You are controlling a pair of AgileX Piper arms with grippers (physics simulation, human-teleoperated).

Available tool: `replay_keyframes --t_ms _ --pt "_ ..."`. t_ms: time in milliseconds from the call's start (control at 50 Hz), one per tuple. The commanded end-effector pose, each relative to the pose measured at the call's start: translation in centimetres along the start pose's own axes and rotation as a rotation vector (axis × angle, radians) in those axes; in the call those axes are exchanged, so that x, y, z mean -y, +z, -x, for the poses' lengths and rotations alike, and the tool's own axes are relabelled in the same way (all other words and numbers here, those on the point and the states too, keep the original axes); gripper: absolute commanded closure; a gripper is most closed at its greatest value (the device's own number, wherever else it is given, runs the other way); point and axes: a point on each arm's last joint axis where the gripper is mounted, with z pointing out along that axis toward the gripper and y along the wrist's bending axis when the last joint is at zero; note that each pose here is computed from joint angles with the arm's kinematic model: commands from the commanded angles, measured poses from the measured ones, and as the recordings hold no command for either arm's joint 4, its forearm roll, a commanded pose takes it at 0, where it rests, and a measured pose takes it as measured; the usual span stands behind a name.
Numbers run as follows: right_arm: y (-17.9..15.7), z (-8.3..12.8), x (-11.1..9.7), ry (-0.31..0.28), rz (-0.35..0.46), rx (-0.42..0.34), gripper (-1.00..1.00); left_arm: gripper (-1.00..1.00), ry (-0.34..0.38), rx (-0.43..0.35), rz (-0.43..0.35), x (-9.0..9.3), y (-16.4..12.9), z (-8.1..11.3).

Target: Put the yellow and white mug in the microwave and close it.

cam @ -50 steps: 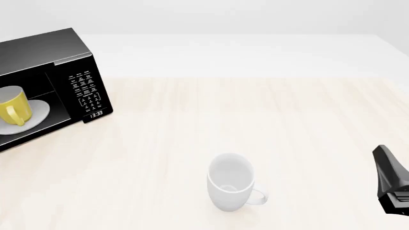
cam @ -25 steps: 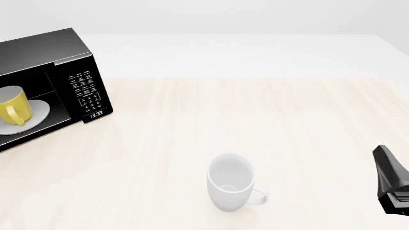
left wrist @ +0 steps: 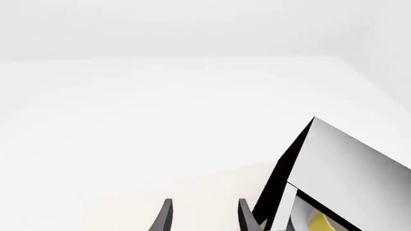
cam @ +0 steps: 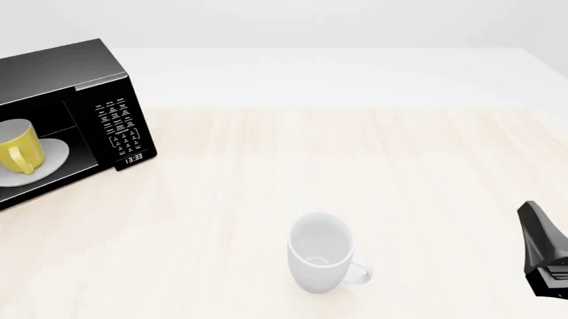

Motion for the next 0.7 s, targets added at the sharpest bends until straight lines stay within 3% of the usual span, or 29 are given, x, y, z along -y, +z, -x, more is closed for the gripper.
replay_keyframes --t_ms 20,420,700 --pt "0.0 0.0 0.0 0.000 0.000 0.000 -1.00 -1.00 -0.005 -0.037 0.074 -1.6 1.9 -1.1" --pt "0.0 0.0 0.0 0.000 0.000 0.000 -1.00 -1.00 0.001 -0.115 0.162 -3.9 4.8 -3.1" --pt "0.0 0.0 0.0 0.000 0.000 0.000 -1.00 -1.00 0.035 -0.162 0.177 -4.6 5.9 -4.8"
